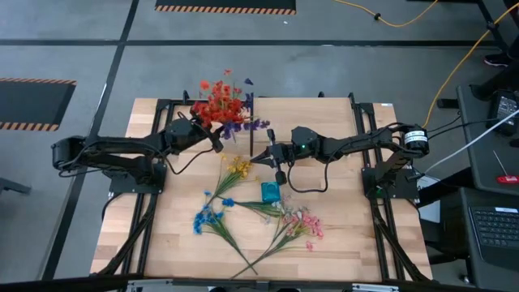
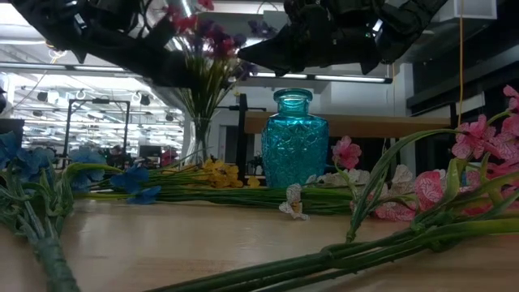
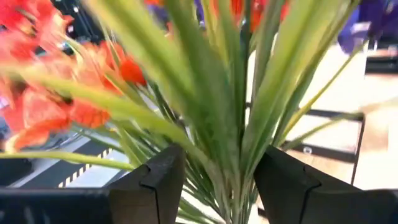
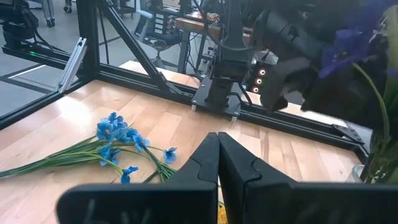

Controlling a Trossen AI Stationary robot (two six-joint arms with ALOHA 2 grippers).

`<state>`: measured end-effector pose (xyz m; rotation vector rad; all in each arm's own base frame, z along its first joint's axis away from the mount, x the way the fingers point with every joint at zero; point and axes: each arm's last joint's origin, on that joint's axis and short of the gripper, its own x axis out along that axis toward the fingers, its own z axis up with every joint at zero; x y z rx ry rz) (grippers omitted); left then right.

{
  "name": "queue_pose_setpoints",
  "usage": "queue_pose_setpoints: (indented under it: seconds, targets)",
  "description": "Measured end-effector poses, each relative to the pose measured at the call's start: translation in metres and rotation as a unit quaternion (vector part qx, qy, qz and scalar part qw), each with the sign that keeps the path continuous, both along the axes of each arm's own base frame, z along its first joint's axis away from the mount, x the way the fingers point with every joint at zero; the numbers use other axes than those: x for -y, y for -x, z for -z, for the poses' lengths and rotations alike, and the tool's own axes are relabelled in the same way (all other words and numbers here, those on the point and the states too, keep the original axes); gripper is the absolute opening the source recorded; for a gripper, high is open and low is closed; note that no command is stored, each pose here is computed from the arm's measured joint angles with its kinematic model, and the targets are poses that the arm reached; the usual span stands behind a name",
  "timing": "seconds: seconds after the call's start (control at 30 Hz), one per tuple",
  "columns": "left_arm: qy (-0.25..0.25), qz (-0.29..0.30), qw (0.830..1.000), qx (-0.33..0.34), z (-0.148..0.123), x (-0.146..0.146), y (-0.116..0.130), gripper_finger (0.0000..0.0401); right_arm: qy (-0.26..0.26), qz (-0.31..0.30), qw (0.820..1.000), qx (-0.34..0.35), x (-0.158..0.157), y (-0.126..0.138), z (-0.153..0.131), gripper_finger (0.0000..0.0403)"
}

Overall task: Pick and place flowers into a vace then onto a shelf
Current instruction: Put the red flowers into the transparent vase

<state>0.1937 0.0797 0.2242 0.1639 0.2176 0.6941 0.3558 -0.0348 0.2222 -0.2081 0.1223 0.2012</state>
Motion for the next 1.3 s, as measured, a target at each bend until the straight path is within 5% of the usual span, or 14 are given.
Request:
queue_pose_setpoints:
  seconds: [0.3, 0.7, 1.3]
  targets:
    - [0.002, -0.002, 1.0, -0.007, -0.002, 0.002, 0.005, 0.0159, 0.0, 0.0, 1.0, -0.001, 0.0, 0.0, 0.0, 0.0004]
    - [0.034, -0.006, 0.999, -0.025, 0.005, 0.002, 0.006, 0.0012, 0.0, 0.0, 1.0, -0.001, 0.0, 0.0, 0.0, 0.0004]
    - [0.044, 0.011, 0.998, -0.041, 0.008, 0.003, 0.006, 0.0031, -0.013, 0.002, 1.0, -0.003, 0.0, 0.0, 0.0, 0.0004]
